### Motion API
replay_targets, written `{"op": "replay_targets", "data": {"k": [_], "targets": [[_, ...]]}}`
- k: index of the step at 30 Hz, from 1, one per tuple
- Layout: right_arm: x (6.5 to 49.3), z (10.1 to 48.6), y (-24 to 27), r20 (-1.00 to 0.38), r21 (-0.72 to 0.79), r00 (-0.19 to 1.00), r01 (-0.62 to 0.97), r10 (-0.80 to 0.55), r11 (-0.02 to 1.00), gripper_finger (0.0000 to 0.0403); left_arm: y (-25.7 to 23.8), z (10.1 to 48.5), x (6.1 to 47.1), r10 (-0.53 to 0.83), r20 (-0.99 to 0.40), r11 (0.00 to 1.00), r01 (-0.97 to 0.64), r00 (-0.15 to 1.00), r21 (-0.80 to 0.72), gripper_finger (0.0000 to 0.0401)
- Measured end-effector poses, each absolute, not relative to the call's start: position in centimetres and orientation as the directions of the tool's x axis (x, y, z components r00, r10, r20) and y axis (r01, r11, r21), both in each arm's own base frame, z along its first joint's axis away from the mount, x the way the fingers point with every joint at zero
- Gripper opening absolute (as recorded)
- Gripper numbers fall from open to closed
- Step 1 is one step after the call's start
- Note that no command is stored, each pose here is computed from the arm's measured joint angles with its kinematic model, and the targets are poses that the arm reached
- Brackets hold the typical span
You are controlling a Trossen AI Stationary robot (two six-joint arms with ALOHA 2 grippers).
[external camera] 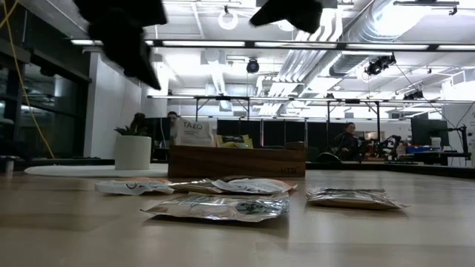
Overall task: Pick & Place Tea
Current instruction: Put the white tea bag into the left section of the wooden organizer
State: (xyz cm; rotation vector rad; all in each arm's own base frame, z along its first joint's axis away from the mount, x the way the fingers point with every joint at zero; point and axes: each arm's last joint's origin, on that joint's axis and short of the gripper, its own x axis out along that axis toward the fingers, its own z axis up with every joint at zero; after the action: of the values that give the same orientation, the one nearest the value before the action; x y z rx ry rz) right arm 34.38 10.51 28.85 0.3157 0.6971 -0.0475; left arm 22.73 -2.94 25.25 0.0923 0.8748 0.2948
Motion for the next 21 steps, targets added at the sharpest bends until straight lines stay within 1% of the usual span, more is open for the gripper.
{"op": "replay_targets", "data": {"k": [3, 8, 14, 17, 21], "targets": [[35.9, 27.0, 11.1, -0.640, 0.282, 0.761, 0.106, 0.105, 0.953, 0.0216, -5.0, 24.1, 21.5, 0.273, -0.785, 0.961, -0.196, 0.556, 0.196, 0.0237], [38.5, 23.3, 12.2, -0.629, 0.319, 0.754, 0.024, 0.193, 0.947, 0.0216, -8.3, 22.7, 19.7, 0.263, -0.780, 0.961, -0.228, 0.568, 0.158, 0.0237], [40.7, 19.5, 13.1, -0.611, 0.354, 0.747, -0.038, 0.262, 0.934, 0.0216, -10.8, 21.0, 17.4, 0.293, -0.739, 0.935, -0.343, 0.607, 0.089, 0.0237], [41.2, 18.4, 13.3, -0.609, 0.311, 0.749, -0.079, 0.262, 0.947, 0.0216, -11.6, 20.6, 16.7, 0.274, -0.737, 0.934, -0.354, 0.618, 0.051, 0.0237], [41.4, 17.5, 13.3, -0.612, 0.134, 0.766, -0.144, 0.196, 0.980, 0.0216, -12.3, 20.1, 16.4, 0.268, -0.737, 0.932, -0.361, 0.620, 0.034, 0.0237]]}}
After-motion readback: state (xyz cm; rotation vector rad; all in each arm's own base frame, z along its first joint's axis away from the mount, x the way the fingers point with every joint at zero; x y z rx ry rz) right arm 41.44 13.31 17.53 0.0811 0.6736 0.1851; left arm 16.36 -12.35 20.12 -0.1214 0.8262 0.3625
